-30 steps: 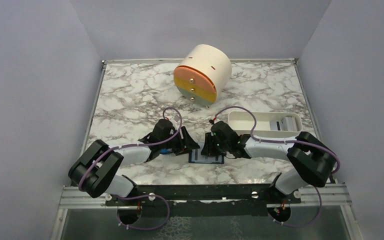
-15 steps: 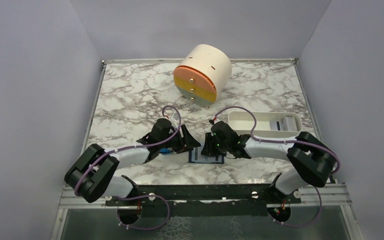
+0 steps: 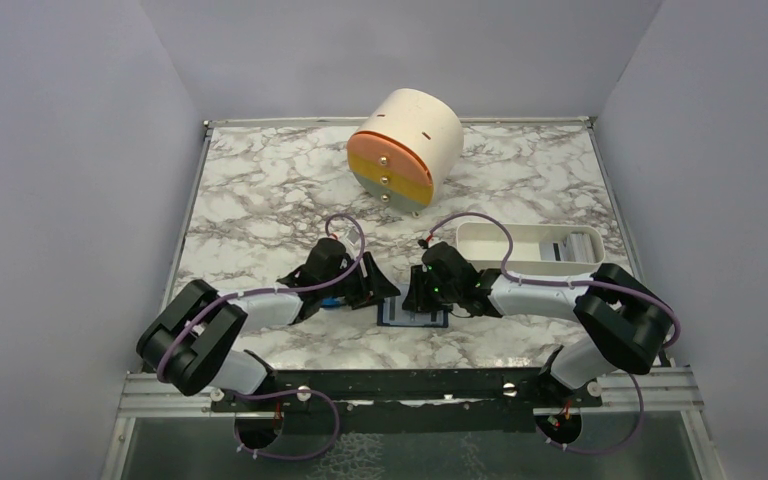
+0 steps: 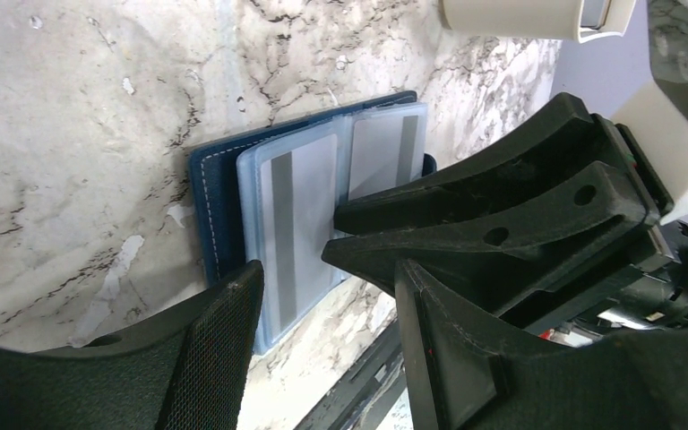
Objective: Put the credit cards into the card holder
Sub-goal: Turn over the card slot in the card holder.
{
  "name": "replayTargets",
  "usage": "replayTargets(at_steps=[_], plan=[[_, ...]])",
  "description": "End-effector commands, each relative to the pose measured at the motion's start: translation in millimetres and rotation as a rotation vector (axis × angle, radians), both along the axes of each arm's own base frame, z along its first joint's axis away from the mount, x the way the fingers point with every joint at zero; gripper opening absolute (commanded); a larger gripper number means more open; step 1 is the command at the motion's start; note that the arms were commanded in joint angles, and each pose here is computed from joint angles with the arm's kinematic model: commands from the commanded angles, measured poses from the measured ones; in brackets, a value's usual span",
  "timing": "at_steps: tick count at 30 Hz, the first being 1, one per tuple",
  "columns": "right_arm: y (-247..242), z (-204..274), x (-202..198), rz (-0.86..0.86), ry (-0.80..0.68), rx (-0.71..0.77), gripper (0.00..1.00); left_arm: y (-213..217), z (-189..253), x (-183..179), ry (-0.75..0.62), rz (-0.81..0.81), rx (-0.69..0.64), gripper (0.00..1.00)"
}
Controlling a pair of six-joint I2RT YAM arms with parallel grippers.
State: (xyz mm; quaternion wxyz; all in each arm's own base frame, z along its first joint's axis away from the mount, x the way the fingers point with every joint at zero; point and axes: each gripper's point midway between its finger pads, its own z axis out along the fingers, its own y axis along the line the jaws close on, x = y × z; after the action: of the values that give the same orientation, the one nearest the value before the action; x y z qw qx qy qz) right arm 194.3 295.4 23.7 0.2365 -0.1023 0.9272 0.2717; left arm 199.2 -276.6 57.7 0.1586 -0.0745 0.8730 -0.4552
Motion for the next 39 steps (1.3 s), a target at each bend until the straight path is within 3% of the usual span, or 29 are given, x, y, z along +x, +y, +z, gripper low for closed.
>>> replayTargets(at_steps=[1,14,25,29,39], plan=[[-9.7,-17.9,-8.9,0.012,0.023,-0.049,0.26,-2.5,-2.3,7.3,-0.042,0.001,0.014,0.58],[-7.9,-19.1,-8.9,0.029,0.014,-0.040,0.26,-13.6,-4.5,1.4,-0.022,-0.029,-0.003,0.56],[4.9,0.9,-10.4,0.090,-0.023,0.037,0.26,-11.3,0.2,-2.2,-0.013,-0.010,-0.014,0.16],[-0.7,15.0,-5.4,0.095,-0.065,0.007,0.32,-7.6,-8.8,-1.8,-0.005,-0.018,0.041,0.02],[-19.2,58.1,2.6,0.067,-0.181,-0.016,0.37,19.7,-5.2,13.1,-0.081,0.000,0.281,0.00]])
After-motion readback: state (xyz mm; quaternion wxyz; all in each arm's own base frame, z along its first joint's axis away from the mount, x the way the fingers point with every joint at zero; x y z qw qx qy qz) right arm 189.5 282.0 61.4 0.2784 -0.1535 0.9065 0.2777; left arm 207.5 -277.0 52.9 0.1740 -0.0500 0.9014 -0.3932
